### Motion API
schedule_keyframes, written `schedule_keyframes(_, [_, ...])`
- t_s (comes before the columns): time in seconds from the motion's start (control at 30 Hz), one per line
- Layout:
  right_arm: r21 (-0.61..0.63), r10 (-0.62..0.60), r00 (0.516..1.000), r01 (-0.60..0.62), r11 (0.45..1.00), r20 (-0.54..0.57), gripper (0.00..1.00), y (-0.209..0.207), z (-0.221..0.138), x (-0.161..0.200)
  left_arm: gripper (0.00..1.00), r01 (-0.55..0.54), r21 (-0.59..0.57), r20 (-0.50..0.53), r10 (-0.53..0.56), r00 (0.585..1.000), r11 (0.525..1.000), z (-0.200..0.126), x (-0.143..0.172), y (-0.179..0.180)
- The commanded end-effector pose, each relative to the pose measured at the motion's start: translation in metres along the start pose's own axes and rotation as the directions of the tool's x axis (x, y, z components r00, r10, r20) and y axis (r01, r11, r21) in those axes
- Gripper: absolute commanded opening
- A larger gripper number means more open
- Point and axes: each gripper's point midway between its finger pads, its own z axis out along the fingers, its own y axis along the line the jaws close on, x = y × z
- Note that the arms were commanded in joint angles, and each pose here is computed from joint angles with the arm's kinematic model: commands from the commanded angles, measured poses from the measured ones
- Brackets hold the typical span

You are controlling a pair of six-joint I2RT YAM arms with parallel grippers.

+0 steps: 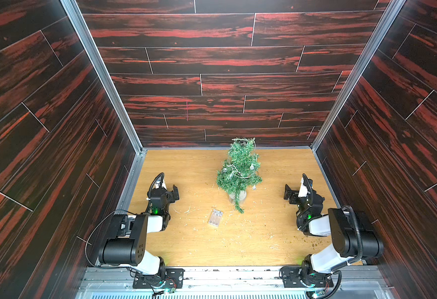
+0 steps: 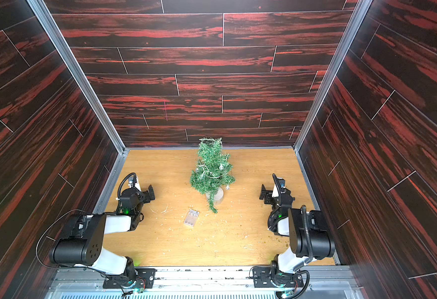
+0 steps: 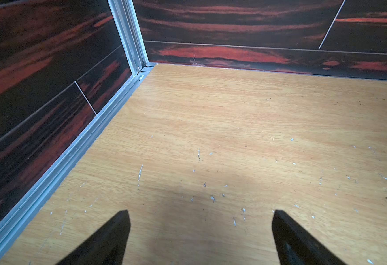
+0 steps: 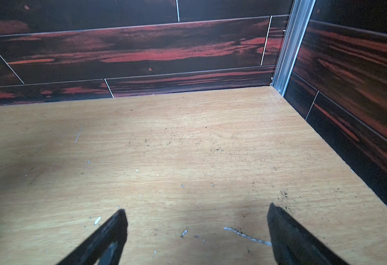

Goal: Remove string lights from the small christmas tree
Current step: Pick up the light string from the Christmas tree.

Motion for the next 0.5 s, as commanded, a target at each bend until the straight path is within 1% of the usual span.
schedule_keyframes(0.0, [-0.013, 0.001, 0.999, 0.0, 1.0, 0.041, 0.99, 0.002, -0.002, -0.013, 1.0, -0.001, -0.008, 0.008, 0.001, 1.0, 1.0, 0.001, -0.004, 0.001])
schedule_keyframes(0.2, [0.009, -0.001, 0.999, 0.0, 1.0, 0.051, 0.99, 0.0, -0.005, -0.014, 1.0, -0.003, 0.0, 0.028, 0.003, 1.0, 1.0, -0.002, -0.007, 0.0])
schedule_keyframes(0.23, [0.034, -0.003, 0.997, 0.001, 0.999, 0.072, 0.99, -0.002, -0.008, -0.016, 1.0, -0.004, 0.004, 0.047, 0.004, 0.999, 1.0, -0.006, -0.011, 0.0])
schedule_keyframes(0.27, [0.066, -0.011, 0.993, 0.003, 0.998, 0.114, 0.99, -0.004, -0.015, -0.021, 1.0, -0.007, 0.002, 0.089, 0.007, 0.996, 1.0, -0.01, -0.022, 0.0])
schedule_keyframes(0.3, [0.096, -0.016, 0.988, 0.001, 0.995, 0.151, 0.99, -0.006, -0.024, -0.025, 1.0, -0.01, -0.015, 0.111, 0.012, 0.994, 1.0, -0.015, -0.032, 0.0])
schedule_keyframes(0.33, [0.137, -0.021, 0.981, -0.006, 0.991, 0.192, 0.98, -0.01, -0.036, -0.03, 1.0, -0.036, -0.018, 0.064, 0.037, 0.997, 0.999, -0.021, -0.033, -0.004])
schedule_keyframes(0.37, [0.158, -0.031, 0.972, -0.006, 0.987, 0.232, 0.99, -0.01, -0.046, -0.035, 1.0, -0.021, -0.028, 0.035, 0.022, 0.999, 0.999, -0.028, -0.045, -0.006])
schedule_keyframes(0.4, [0.166, -0.043, 0.963, -0.002, 0.986, 0.267, 0.99, -0.009, -0.056, -0.039, 1.0, 0.022, -0.029, -0.008, -0.022, 1.0, 0.999, -0.034, -0.051, -0.007])
schedule_keyframes(0.47, [0.204, -0.068, 0.95, 0.005, 0.979, 0.304, 0.98, -0.007, -0.069, -0.047, 1.0, 0.147, 0.01, -0.059, -0.147, 0.987, 0.989, -0.05, -0.07, -0.014])
